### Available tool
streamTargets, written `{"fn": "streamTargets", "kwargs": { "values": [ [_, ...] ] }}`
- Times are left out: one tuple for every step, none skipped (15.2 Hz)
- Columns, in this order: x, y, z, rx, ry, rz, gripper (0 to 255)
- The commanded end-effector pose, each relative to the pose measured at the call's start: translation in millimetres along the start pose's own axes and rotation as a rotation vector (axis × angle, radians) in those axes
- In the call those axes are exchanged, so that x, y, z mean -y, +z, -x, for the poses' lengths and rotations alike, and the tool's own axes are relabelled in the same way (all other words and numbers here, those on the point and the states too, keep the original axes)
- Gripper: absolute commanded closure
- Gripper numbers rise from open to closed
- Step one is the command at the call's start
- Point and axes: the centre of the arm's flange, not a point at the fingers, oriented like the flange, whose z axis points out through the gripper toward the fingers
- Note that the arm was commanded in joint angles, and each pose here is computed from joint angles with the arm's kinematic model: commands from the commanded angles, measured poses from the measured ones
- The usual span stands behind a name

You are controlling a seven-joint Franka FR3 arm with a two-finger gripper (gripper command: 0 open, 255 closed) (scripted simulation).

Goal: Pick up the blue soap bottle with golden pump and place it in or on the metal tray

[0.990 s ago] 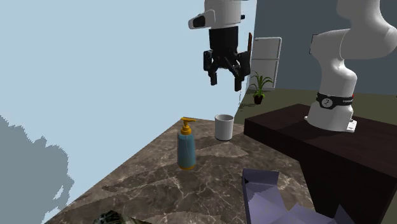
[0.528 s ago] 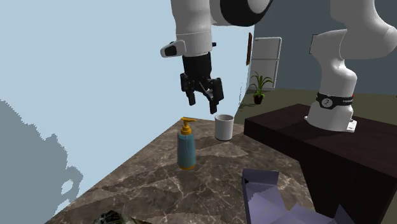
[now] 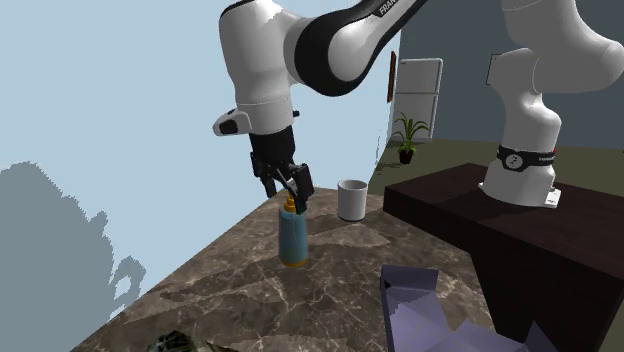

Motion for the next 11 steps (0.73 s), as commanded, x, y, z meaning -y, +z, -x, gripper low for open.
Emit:
{"fn": "streamTargets", "kwargs": {
  "values": [
    [-3,12,-4,0.000,-0.002,0.001,0],
    [-3,17,-4,0.000,-0.002,0.001,0],
    [-3,22,-4,0.000,-0.002,0.001,0],
    [-3,27,-4,0.000,-0.002,0.001,0],
    [-3,33,-4,0.000,-0.002,0.001,0],
    [-3,41,-4,0.000,-0.002,0.001,0],
    [-3,41,-4,0.000,-0.002,0.001,0],
    [-3,41,-4,0.000,-0.002,0.001,0],
    [-3,41,-4,0.000,-0.002,0.001,0],
    [-3,41,-4,0.000,-0.002,0.001,0],
    [-3,41,-4,0.000,-0.002,0.001,0]
  ]
}}
